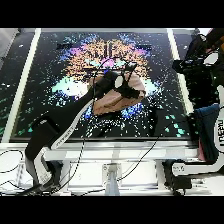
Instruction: Fold the clothes and pants, and hang the long-sleeved shirts on hangers.
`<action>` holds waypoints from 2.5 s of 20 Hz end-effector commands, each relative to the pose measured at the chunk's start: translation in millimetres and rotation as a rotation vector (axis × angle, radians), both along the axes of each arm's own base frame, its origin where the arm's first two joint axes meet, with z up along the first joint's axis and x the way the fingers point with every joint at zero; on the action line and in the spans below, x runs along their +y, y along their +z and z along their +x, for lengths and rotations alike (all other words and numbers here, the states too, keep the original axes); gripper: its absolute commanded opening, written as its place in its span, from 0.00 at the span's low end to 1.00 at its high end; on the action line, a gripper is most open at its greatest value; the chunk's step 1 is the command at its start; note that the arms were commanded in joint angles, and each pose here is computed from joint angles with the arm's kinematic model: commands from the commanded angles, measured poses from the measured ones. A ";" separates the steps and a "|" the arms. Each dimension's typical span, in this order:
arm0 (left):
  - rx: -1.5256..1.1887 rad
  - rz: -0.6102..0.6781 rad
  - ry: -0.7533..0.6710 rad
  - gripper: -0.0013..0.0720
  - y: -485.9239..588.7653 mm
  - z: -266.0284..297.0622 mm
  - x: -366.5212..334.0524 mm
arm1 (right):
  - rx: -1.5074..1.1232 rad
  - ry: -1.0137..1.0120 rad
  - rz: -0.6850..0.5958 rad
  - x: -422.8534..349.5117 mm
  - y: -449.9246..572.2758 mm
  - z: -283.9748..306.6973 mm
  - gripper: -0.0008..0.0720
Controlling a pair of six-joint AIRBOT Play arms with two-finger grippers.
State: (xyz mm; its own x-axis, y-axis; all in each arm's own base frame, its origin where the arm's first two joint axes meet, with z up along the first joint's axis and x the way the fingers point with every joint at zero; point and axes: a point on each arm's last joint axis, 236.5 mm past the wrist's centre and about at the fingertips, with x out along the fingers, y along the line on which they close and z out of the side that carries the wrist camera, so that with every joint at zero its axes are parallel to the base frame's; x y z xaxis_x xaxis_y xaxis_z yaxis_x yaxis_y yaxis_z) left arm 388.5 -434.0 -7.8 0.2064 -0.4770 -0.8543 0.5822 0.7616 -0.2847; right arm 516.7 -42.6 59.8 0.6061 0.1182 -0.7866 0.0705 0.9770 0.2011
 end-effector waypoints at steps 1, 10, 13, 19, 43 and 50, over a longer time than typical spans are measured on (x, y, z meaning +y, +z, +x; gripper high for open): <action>-0.034 0.098 -0.057 0.04 35.6 -18.1 27.5 | -0.032 -0.014 0.000 -2.4 4.1 6.8 0.54; -0.385 0.193 0.072 0.04 173.8 17.2 124.6 | 0.188 0.192 0.511 107.4 -60.0 -7.5 0.62; -0.373 0.205 0.079 0.04 172.9 16.5 130.7 | 0.292 0.188 0.611 121.5 -99.8 -13.2 0.74; -0.368 0.209 0.078 0.04 171.9 15.5 131.5 | 0.418 0.213 0.680 138.1 -140.7 -28.3 0.86; -0.334 0.237 0.078 0.04 169.4 7.1 139.4 | 0.409 0.504 0.710 320.7 -125.5 -48.7 0.07; -0.455 0.117 0.107 0.04 250.6 -21.5 158.9 | 0.079 0.364 0.590 200.7 10.9 -2.4 0.07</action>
